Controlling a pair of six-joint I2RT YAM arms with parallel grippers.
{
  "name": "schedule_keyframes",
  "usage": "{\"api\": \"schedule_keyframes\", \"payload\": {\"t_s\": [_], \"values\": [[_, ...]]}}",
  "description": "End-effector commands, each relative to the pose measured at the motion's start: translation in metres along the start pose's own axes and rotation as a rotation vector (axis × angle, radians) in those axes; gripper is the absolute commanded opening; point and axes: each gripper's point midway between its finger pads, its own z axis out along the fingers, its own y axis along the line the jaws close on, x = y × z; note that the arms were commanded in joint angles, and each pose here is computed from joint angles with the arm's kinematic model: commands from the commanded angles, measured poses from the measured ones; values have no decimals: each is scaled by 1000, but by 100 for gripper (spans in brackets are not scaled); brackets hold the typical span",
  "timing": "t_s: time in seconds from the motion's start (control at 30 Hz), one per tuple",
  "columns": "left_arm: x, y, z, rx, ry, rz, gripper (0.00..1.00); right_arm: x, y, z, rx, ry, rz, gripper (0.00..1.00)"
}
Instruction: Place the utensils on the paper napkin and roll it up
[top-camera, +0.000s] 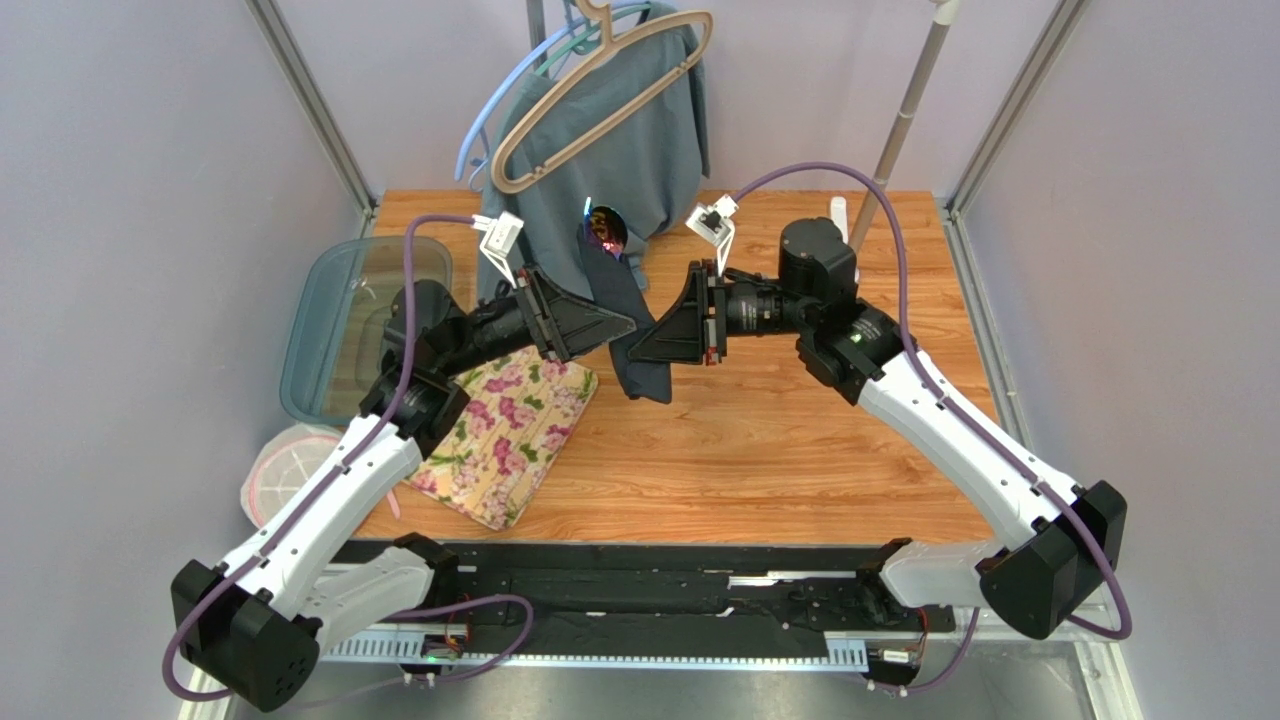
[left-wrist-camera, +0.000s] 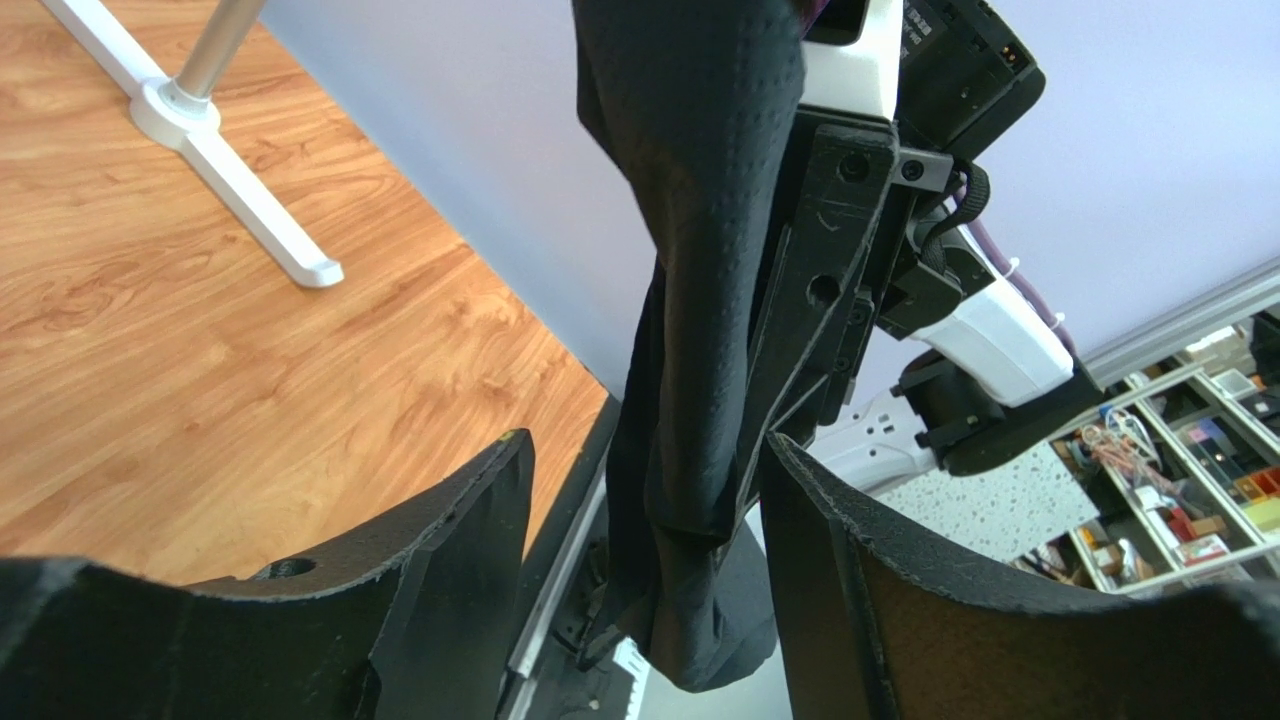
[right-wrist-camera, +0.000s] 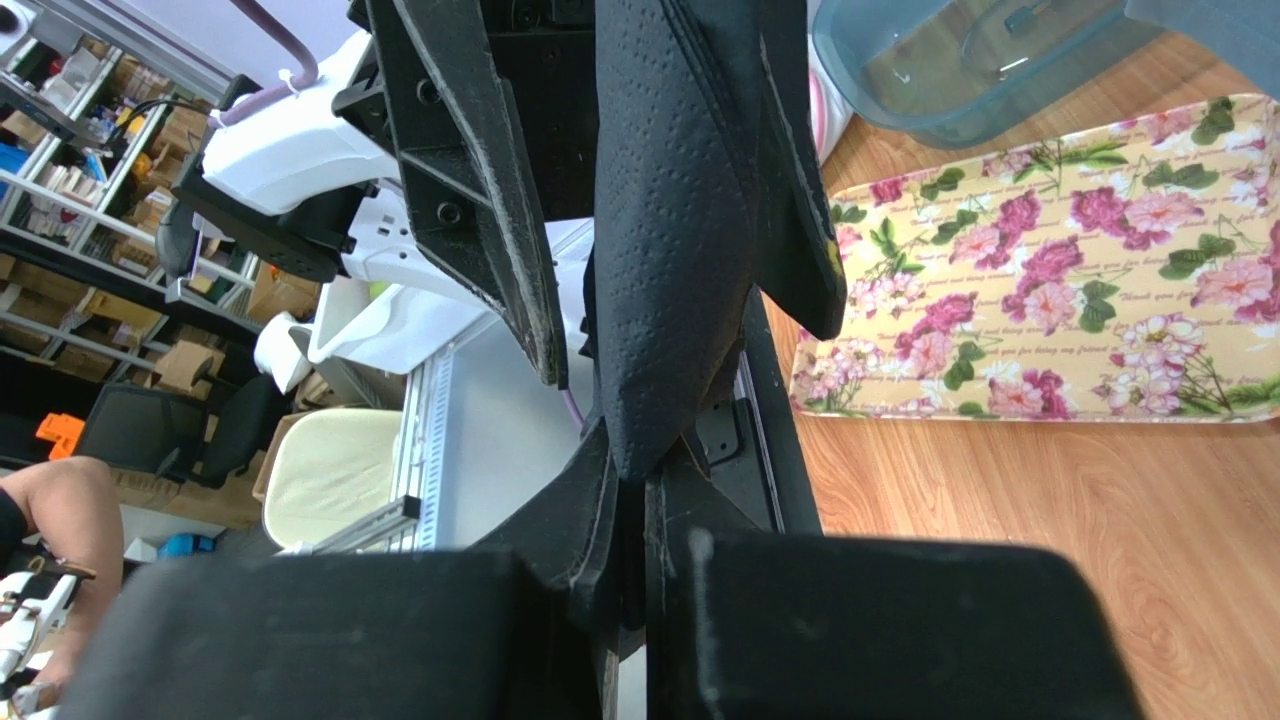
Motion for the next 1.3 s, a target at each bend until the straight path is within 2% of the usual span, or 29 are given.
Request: {"api": "schedule_keyframes", "payload": {"t_s": [0.0, 0.13, 0.23, 0.4, 0.73, 0.77, 0.87, 0.9, 1.07, 1.17, 1.27], "values": [[-8, -16, -3, 54, -34, 26, 66, -39, 40, -8, -71, -117, -140, 0], [-10, -21, -3, 70, -41, 10, 65, -44, 46, -8, -101, -138, -146, 0], [-12, -26, -2, 90, -42, -8, 58, -46, 45, -7, -108, -149, -146, 0], [-18, -31, 0, 111, -53, -14, 56, -50, 46, -4, -125, -161, -147, 0], [-22, -32, 4, 105, -66, -65, 42, -48, 41, 0, -125, -165, -141, 0], [-22, -33, 4, 106, -66, -67, 40, -48, 41, 0, -127, -165, -145, 0], [-25, -35, 5, 112, -71, -66, 19, -46, 40, 1, -129, -163, -147, 0], [-27, -36, 5, 109, -77, -65, 1, -45, 40, 2, -131, -161, -147, 0], [-26, -37, 4, 110, -74, -61, 0, -42, 38, 2, -127, -155, -148, 0], [-25, -39, 2, 121, -71, -20, 0, -39, 36, 3, -122, -144, -150, 0], [-23, -40, -2, 130, -62, 46, 0, -35, 31, 2, -103, -128, -157, 4]]}}
